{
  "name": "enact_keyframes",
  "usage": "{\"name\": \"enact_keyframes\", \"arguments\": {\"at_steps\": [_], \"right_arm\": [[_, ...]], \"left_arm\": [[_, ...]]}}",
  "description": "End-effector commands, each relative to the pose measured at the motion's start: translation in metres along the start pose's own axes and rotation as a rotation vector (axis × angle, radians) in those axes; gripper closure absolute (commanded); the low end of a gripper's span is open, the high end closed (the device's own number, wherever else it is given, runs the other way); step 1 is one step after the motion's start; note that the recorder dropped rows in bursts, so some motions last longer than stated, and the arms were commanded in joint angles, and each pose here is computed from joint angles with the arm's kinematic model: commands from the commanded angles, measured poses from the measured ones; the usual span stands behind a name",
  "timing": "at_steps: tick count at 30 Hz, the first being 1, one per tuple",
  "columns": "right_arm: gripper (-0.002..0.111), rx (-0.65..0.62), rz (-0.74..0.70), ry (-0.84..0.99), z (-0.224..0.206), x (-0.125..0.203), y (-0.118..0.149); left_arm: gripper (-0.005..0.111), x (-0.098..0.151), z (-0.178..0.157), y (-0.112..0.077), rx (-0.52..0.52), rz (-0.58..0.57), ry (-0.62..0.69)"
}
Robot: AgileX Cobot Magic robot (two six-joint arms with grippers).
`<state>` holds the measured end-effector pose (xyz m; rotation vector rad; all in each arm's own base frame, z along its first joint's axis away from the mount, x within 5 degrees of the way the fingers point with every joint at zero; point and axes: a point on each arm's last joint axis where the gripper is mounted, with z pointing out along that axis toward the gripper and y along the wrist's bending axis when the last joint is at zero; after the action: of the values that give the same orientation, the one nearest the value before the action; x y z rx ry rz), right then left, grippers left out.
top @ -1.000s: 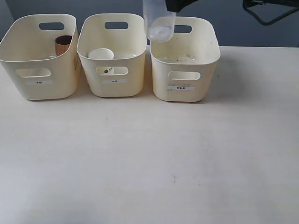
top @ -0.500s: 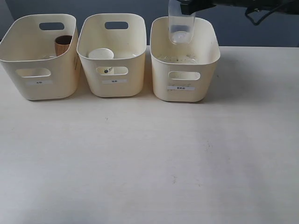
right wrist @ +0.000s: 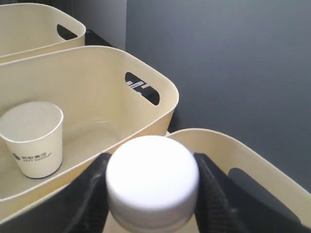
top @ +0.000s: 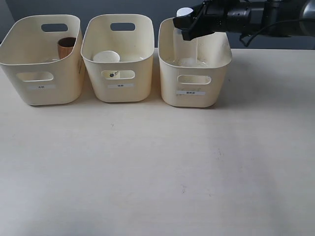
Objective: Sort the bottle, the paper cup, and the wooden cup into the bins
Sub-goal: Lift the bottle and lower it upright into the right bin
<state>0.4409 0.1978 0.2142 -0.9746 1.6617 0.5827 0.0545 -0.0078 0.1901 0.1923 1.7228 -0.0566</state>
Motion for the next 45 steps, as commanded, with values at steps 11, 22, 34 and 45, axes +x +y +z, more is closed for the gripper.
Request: {"name": "enact_keyframes", "arguments": {"at_steps": [11, 22, 34, 45], "right_arm": [[0.081, 0.014, 0.046, 0.038, 0.007, 0.026, -0.01], [0.056, 0.004, 0.123, 0.045, 0.007, 0.026, -0.009], [0.047, 0.0, 0.159, 0.051, 0.007, 0.027, -0.009], [0.061, 0.01, 0.167, 0.025, -0.031, -0.036, -0.002]], "left_arm": [[0.107, -0.001, 0.0, 0.0, 0.002, -0.001, -0.011], [0.107, -0.001, 0.0, 0.0, 0.002, -0.001, -0.011], [0.107, -0.001, 0.0, 0.0, 0.002, -0.001, -0.011], [0.107, -0.001, 0.0, 0.0, 0.002, -0.001, -0.011]]}}
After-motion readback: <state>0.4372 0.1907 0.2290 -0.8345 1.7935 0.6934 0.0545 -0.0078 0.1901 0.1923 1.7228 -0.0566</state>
